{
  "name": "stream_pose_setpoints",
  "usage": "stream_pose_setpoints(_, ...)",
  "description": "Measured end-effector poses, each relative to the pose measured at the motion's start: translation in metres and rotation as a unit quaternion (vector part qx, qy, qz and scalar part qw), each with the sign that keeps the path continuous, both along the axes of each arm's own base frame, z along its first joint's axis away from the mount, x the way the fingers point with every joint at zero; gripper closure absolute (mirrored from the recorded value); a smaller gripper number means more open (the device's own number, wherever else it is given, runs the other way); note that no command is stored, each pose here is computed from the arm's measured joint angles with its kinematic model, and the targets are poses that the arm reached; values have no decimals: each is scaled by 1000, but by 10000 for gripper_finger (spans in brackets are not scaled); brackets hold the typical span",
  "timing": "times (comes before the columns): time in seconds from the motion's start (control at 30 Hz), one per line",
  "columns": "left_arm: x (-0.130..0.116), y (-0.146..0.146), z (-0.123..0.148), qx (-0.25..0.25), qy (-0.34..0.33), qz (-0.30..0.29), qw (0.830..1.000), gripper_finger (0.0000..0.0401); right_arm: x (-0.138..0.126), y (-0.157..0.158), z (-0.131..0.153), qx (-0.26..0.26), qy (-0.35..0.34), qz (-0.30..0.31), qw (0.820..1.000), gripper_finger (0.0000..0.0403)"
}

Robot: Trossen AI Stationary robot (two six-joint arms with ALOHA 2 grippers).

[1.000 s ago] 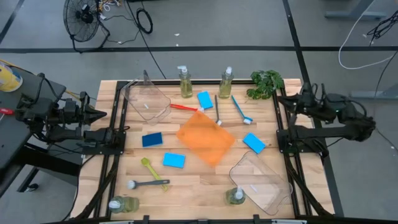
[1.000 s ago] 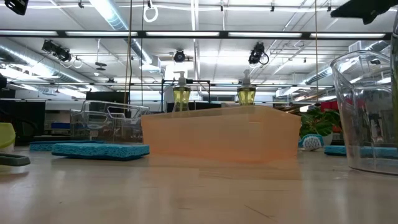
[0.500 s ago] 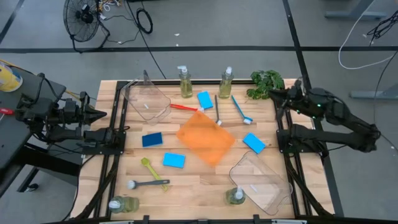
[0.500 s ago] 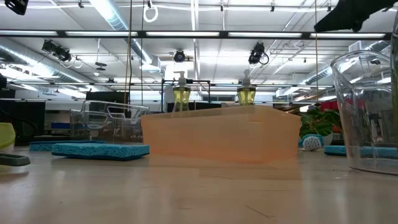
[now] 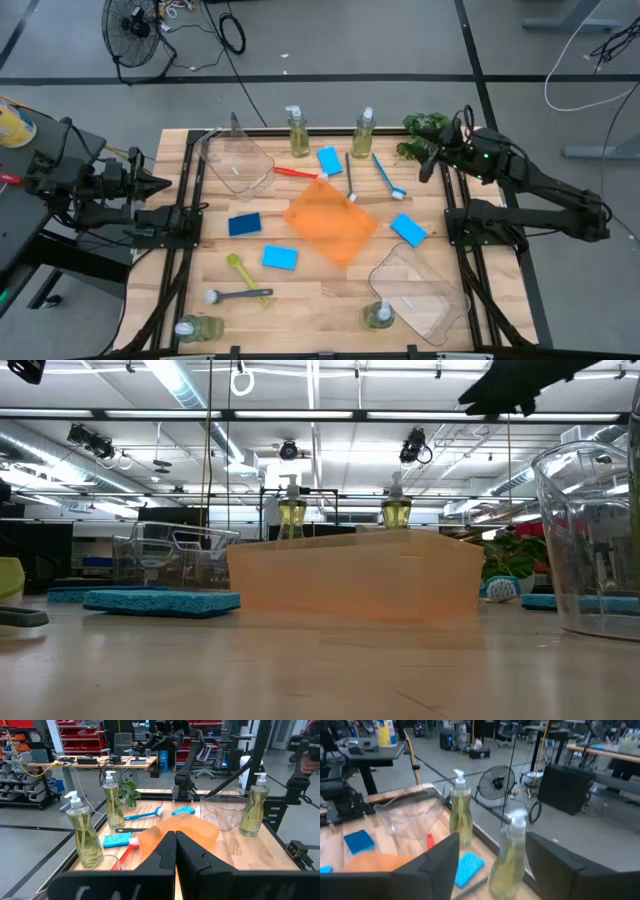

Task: Pick & Place Kitchen Sink Supplies
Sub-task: Put the yellow dish soap into the orange bin

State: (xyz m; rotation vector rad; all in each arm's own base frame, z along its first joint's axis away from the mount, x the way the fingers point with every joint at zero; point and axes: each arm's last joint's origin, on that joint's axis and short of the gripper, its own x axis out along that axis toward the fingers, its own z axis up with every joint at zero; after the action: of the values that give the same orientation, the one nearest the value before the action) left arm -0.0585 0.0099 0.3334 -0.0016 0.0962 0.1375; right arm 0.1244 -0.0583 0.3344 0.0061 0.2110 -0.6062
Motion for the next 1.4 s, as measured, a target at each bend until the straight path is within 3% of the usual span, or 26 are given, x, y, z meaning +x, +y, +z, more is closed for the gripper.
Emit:
stream_pose_setpoints(0.2, 0, 0, 0, 0, 0, 0, 1000, 398, 25, -11, -8, -8, 30, 4, 1000, 123)
stream_pose_setpoints(0.37, 0, 0, 0, 0, 0, 0, 1000, 398, 47, -20, -18, -5, 52, 2, 999, 115)
stream_pose_setpoints(0.67, 0, 0, 0, 0, 0, 0, 1000, 398, 69, -36, -23, -19, 24, -108, 994, 124)
stream_pose_setpoints(0.87, 0, 0, 0, 0, 0, 0, 1000, 398, 79, -47, -31, -12, 26, -127, 992, 124)
stream_pose_setpoints(1.13, 0, 0, 0, 0, 0, 0, 1000, 398, 87, -59, -43, 12, 43, -61, 997, 124)
stream_pose_setpoints(1.4, 0, 0, 0, 0, 0, 0, 1000, 398, 83, -66, -43, -5, 58, -57, 997, 124)
